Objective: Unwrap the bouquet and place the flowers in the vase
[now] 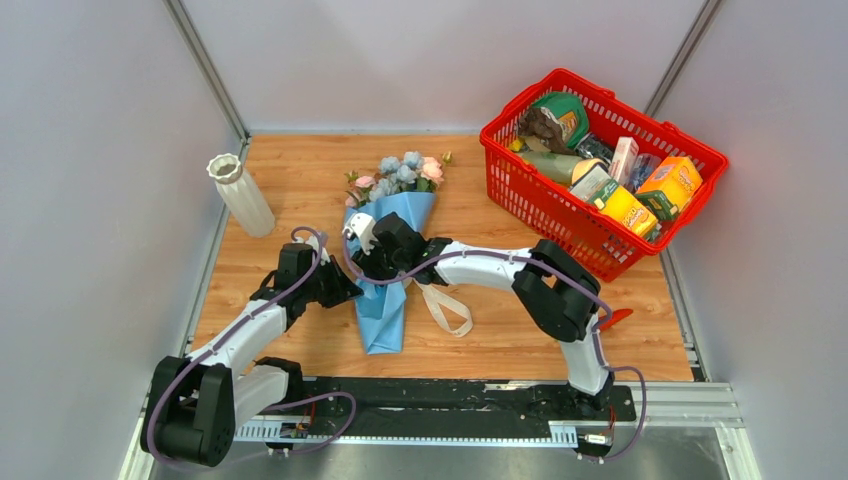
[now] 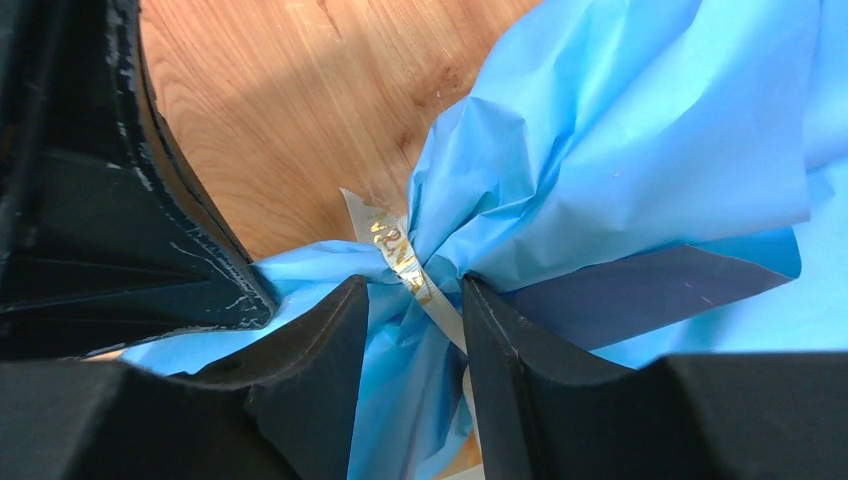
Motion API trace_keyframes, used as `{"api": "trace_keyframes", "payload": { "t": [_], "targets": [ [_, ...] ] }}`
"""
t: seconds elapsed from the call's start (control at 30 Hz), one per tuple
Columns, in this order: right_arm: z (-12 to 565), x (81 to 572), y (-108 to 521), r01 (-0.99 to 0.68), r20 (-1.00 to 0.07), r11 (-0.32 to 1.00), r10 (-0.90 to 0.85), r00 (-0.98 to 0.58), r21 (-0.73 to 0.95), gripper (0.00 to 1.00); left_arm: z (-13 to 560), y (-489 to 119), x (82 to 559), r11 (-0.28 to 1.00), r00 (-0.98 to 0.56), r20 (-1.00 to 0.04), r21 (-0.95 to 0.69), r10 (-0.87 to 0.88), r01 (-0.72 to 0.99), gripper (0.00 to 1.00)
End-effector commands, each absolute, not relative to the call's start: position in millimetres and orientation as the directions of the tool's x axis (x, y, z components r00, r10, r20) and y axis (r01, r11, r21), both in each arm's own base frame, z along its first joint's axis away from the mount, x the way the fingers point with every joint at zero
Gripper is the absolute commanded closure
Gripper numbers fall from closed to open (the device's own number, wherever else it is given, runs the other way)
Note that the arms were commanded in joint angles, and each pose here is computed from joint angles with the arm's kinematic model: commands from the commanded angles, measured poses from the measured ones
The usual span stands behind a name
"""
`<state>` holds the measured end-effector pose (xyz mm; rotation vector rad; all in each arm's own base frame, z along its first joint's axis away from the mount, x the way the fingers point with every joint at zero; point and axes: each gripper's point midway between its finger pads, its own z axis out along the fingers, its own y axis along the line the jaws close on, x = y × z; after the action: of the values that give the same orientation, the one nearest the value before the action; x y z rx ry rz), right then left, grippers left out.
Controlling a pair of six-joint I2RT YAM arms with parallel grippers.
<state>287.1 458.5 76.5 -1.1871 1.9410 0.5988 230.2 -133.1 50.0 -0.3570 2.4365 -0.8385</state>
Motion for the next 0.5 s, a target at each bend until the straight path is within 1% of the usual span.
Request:
{"api": "trace_keyframes", "payload": {
  "t": [0.0,0.07,0.17,0.33,0.47],
  "targets": [
    [86,303,470,-0.895,-0.830,0.438,-0.527,-0.182,-0.082,0.55,71,-136,245,0.757,-0.793,-0.447,-0.653,-0.413,-0.027,1.00],
    [85,307,467,-0.887,-0.827,0.451,-0.532,-0.180,-0.097,0.59,69,-136,243,0.759,-0.794,-0.446,-0.651,-0.413,-0.029,1.00],
    [92,309,462,-0.871,-0.833,0.477,-0.524,-0.177,-0.116,0.75,67,-134,243,0.762,-0.790,-0.447,-0.646,-0.419,-0.039,1.00],
    [136,306,467,-0.863,-0.893,0.494,-0.429,-0.138,-0.104,0.99,58,-129,241,0.784,-0.799,-0.437,-0.617,-0.412,-0.068,1.00],
    [164,304,471,-0.856,-0.923,0.512,-0.359,-0.141,-0.068,1.00,54,-127,240,0.790,-0.802,-0.430,-0.608,-0.414,-0.082,1.00]
  ]
}}
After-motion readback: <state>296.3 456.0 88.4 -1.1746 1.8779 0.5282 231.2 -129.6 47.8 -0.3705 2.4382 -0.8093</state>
